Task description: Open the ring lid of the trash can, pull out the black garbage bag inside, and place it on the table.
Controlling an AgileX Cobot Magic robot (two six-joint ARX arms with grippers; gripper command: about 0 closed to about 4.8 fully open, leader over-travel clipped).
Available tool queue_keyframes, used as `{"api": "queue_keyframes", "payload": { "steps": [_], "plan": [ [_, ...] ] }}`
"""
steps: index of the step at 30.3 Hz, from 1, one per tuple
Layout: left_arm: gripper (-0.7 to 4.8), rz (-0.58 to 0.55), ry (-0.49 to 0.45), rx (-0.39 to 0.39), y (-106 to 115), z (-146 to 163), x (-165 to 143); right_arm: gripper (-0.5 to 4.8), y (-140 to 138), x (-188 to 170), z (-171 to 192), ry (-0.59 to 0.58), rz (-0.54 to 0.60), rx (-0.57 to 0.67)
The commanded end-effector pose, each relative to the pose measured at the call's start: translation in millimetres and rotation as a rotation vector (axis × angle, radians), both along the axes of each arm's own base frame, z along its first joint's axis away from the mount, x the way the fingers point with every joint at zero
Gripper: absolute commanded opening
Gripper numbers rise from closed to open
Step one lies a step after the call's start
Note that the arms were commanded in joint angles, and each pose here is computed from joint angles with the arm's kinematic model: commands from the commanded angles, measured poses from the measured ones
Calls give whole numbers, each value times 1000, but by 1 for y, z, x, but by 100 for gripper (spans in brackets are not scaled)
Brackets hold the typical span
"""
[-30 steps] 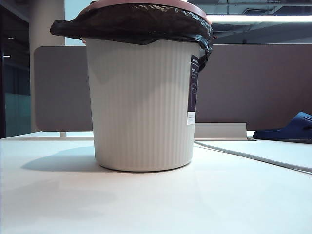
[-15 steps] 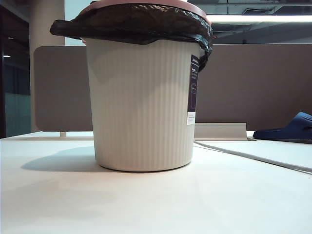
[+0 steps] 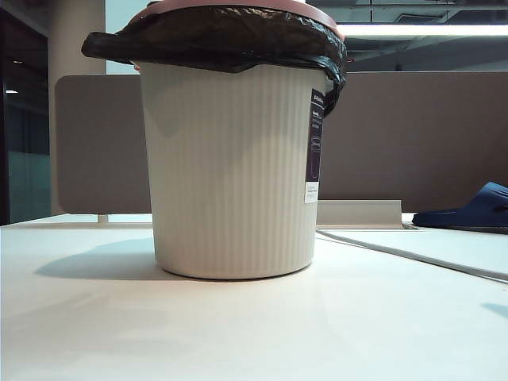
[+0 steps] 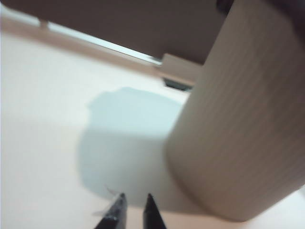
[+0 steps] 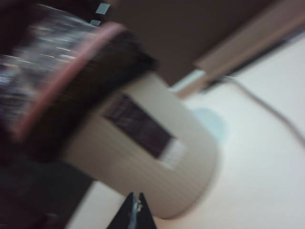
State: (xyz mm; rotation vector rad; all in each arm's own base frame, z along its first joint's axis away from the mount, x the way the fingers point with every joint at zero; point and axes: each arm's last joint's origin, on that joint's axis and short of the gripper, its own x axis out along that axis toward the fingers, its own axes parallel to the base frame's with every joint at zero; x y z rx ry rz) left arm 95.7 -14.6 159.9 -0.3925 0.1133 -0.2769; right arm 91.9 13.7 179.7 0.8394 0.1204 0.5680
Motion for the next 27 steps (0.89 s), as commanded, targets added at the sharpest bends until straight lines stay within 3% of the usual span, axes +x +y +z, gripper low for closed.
{"api": "queue_keyframes", "payload": {
  "steps": [1,8,12,17,23,27],
  "plan": [
    [52,-60,33,-189,-2,4,-1,-5,1,-5,21,-56,31,70],
    [52,-236,53,-224,-7,5,-3,-5,0,-22,75,-150,18,78],
    [52,-329,-47,-221,-8,15,-5,-5,1,-21,114,-153,54,47],
    [52,-370,-230,-203,-9,36,-9,-5,3,4,158,-81,129,-49],
    [52,-386,-297,-195,-8,65,-19,-4,5,46,183,10,158,-66],
    [52,-379,-366,-102,-7,93,-31,-4,15,76,183,89,221,-62]
  ]
}}
